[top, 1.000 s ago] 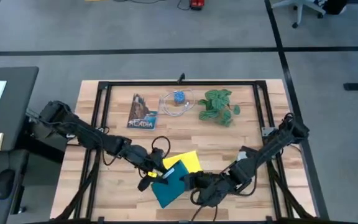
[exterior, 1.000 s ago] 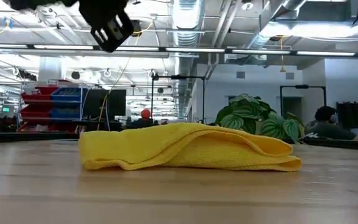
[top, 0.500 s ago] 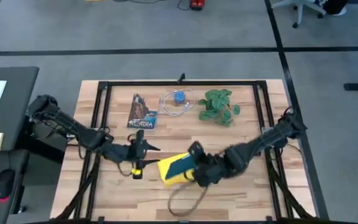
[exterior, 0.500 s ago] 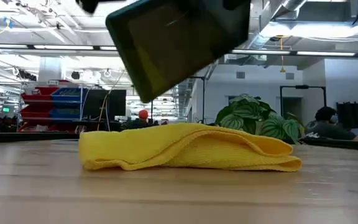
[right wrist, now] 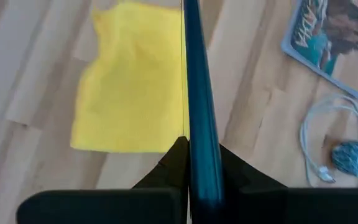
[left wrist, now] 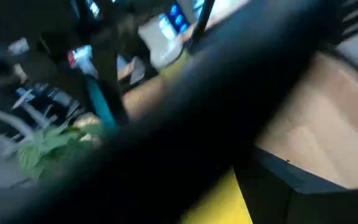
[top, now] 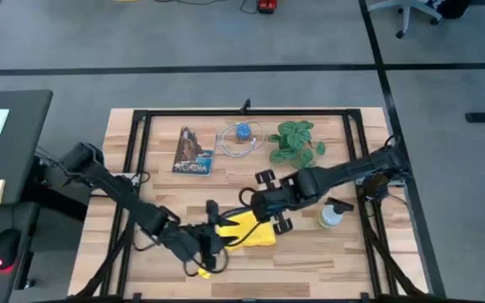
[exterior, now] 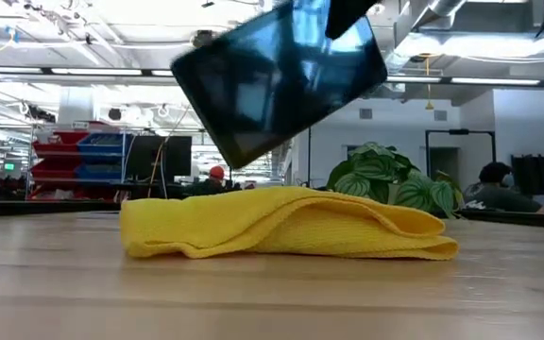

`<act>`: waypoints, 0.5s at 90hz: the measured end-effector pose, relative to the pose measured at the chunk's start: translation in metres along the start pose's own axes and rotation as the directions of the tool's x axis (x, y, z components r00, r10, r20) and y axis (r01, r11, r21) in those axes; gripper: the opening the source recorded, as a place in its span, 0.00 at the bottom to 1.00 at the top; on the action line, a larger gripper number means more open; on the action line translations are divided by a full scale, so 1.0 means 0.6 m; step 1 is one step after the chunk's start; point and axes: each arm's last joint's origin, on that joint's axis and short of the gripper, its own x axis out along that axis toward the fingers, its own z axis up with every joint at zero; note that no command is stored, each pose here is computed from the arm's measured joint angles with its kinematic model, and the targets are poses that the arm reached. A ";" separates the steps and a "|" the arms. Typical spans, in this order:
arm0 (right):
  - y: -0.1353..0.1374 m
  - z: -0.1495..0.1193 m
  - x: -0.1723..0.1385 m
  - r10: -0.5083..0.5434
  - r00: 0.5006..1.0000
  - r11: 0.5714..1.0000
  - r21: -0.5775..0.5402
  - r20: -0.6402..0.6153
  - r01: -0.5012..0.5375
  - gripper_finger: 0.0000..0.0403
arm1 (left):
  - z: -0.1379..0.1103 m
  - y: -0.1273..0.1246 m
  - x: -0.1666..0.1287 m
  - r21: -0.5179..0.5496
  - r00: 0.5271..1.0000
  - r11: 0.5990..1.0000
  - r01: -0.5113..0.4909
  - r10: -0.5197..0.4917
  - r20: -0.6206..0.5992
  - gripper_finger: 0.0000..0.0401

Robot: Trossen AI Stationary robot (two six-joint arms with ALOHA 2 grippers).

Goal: Apply microfiber cloth
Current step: Wipe the blue tablet with the microfiber cloth

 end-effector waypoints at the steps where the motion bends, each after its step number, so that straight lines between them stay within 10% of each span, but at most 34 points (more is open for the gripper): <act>1: 0.001 0.000 0.000 0.000 1.000 1.000 -0.001 0.000 0.000 0.04 | 0.000 0.000 0.002 0.004 1.000 1.000 -0.009 0.009 -0.007 0.45; 17: 0.009 0.000 -0.002 0.004 1.000 1.000 -0.016 -0.007 -0.004 0.04 | 0.000 0.006 0.015 0.043 0.990 0.992 -0.117 0.120 -0.072 0.47; 45: 0.022 0.008 -0.005 -0.002 0.999 1.000 -0.027 0.035 0.003 0.04 | -0.023 0.031 0.049 -0.200 0.985 0.975 -0.094 0.062 -0.159 0.47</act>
